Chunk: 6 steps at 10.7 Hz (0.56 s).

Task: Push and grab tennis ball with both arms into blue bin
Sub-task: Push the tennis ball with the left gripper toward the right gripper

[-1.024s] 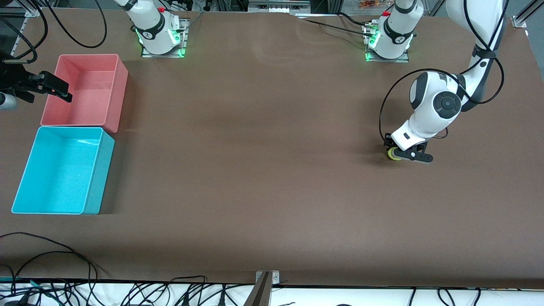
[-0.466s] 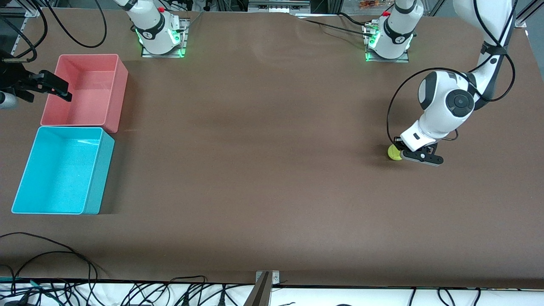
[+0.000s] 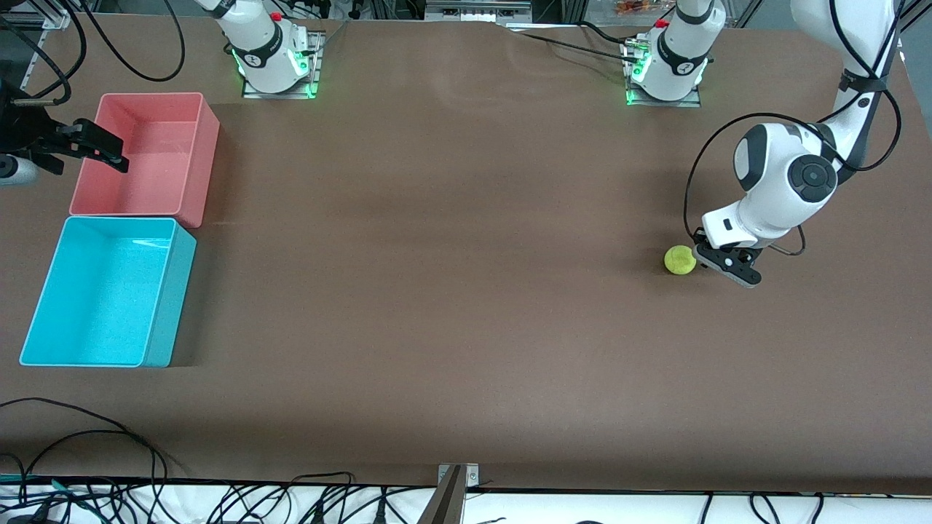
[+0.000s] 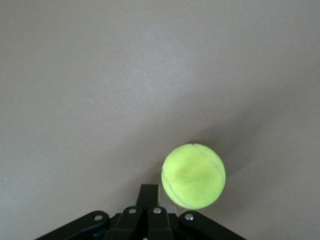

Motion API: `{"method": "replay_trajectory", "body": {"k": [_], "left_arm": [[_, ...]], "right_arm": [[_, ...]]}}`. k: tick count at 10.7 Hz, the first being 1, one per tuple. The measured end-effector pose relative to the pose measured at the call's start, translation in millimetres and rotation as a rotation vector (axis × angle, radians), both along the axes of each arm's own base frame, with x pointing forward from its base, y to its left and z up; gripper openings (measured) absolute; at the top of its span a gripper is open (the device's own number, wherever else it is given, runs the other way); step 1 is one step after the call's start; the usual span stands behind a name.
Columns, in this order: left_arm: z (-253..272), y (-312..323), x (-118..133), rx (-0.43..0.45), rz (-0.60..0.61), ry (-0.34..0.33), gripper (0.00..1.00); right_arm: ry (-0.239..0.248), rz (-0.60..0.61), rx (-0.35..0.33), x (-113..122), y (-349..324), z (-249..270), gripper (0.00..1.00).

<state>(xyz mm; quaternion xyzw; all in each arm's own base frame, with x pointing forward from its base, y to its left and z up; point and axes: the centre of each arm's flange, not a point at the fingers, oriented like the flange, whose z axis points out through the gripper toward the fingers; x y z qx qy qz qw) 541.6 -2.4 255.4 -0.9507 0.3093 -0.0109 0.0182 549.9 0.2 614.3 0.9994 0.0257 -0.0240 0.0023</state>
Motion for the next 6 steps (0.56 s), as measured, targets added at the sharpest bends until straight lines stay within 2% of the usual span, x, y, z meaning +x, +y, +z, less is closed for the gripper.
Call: {"method": "replay_trajectory", "body": {"k": [3, 6], "left_arm": [[-4.1, 11.3, -1.5, 0.006, -0.182, 0.014, 0.01], [-11.5, 23.8, -2.5, 0.012, -0.434, 0.028, 0.01]], "right_arm": [[0.001, 0.001, 0.000, -3.8, 0.7, 0.7, 1.00], [0.008, 0.002, 0.000, -5.8, 1.0, -2.5, 1.00]]}}
